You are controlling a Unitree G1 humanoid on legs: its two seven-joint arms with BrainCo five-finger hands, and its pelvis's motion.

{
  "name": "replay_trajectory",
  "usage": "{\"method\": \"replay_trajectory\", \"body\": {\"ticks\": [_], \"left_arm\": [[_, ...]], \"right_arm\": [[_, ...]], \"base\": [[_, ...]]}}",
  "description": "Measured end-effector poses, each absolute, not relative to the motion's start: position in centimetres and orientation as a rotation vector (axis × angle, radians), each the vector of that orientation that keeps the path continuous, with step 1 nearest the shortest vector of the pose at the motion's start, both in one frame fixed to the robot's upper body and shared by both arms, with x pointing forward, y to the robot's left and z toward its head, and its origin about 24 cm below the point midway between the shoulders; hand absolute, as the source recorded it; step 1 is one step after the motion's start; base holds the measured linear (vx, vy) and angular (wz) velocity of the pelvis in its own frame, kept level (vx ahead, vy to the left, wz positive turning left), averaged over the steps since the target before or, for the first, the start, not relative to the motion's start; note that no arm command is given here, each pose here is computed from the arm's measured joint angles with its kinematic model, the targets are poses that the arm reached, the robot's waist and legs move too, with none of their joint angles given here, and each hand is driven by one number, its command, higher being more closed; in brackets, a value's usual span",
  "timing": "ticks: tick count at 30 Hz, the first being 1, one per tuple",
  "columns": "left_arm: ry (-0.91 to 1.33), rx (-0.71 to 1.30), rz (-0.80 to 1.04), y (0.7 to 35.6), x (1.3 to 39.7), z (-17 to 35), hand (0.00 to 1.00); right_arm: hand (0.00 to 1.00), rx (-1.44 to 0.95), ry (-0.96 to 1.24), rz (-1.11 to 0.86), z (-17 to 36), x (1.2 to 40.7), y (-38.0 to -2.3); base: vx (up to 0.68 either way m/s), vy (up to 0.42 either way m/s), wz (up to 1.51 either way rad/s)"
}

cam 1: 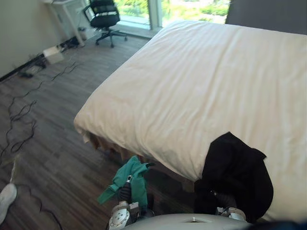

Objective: Tidy the bed and pick cloth on bed and put in laundry

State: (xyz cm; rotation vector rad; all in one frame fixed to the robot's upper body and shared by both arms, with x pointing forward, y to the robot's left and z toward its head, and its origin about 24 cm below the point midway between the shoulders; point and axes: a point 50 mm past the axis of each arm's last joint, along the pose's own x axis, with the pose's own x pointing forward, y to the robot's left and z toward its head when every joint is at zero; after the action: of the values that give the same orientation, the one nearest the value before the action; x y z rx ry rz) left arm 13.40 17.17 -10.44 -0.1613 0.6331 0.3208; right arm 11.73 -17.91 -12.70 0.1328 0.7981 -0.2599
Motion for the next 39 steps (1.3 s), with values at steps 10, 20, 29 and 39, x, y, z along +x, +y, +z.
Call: {"method": "replay_trajectory", "body": {"ticks": [10,20,29,39], "left_arm": [[0.639,-0.188,0.276,15.7,13.8,-10.5,1.0],[0.669,-0.14,0.275,16.7,12.8,-10.9,1.0],[0.625,-0.09,0.214,16.1,13.5,-9.8,1.0],[0.606,-0.13,0.189,14.9,13.7,-9.5,1.0]], "right_arm": [[1.0,0.068,0.857,-0.287,-13.3,10.0,-18.6],[1.0,0.125,0.76,-0.232,-12.1,12.8,-16.1],[1.0,0.013,0.751,-0.186,-11.6,11.7,-16.3],[1.0,0.08,0.759,-0.212,-11.6,10.9,-15.7]], "base": [[0.06,0.047,1.28],[0.05,0.007,0.68],[0.01,-0.039,0.43],[0.06,-0.102,0.24]]}}
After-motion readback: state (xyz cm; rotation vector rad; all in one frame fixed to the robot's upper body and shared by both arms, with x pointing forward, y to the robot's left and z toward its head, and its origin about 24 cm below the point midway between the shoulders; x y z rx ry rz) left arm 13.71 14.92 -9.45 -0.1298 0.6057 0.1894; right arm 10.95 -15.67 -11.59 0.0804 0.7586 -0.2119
